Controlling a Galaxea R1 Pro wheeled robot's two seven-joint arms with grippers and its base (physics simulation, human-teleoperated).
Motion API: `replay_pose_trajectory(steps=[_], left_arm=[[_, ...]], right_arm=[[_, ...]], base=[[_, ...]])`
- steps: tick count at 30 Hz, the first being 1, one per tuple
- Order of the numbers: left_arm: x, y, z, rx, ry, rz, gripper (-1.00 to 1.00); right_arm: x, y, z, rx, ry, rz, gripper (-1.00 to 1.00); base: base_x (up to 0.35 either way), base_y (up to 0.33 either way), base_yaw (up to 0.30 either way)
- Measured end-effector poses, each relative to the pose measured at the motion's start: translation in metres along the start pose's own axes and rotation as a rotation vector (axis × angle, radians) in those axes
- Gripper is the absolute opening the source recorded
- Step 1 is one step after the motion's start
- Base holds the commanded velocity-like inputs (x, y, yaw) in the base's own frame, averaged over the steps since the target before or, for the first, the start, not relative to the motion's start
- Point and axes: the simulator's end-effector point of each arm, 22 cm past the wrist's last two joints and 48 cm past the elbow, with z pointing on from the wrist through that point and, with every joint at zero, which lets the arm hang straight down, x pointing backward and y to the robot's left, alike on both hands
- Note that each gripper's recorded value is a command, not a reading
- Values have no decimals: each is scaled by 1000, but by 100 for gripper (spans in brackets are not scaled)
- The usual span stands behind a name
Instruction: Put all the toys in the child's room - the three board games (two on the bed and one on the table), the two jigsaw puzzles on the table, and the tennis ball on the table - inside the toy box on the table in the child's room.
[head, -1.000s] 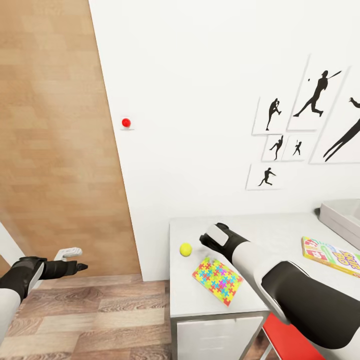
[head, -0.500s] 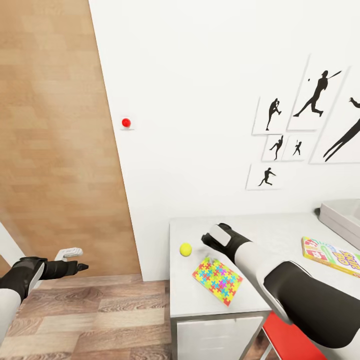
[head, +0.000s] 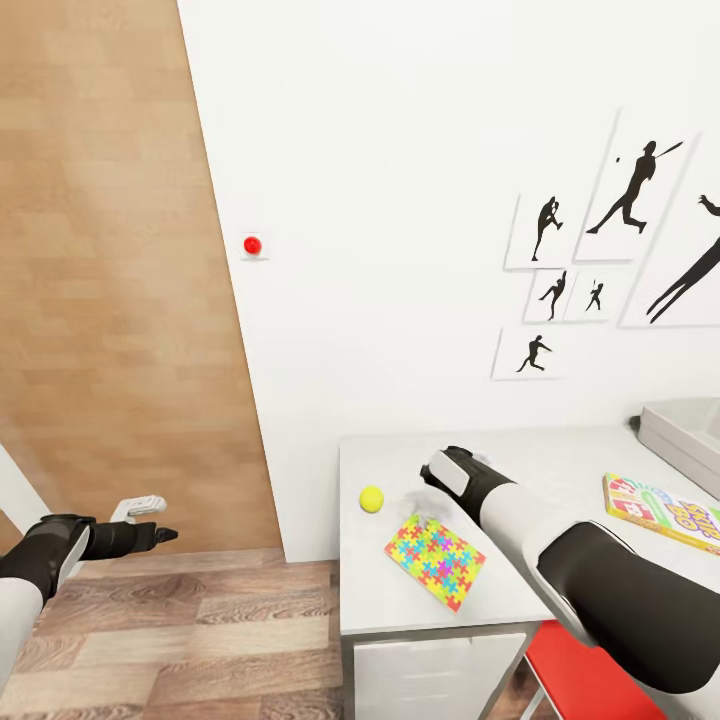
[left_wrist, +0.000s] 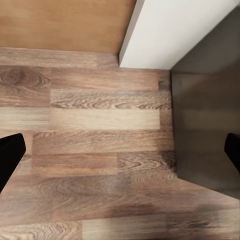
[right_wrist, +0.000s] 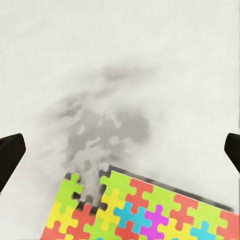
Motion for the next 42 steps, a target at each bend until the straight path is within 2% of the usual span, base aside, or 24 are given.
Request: replay_pose_trajectory(steps=[5, 14, 23, 42], left_arm=[[1, 0, 0, 1, 2, -1, 100], [4, 0, 1, 2, 5, -2, 100], [6, 2, 2, -5, 11, -4, 100], [18, 7, 14, -18, 41, -5, 100]], right_arm=[[-8, -2, 0, 5, -33, 4, 100], [-10, -1, 0, 4, -43, 5, 100], [-8, 0, 1, 2, -38, 2, 100], [5, -4, 17, 16, -10, -4, 100]], base=[[0, 0, 0], [0, 1, 0], [25, 71, 0], [3, 9, 0]])
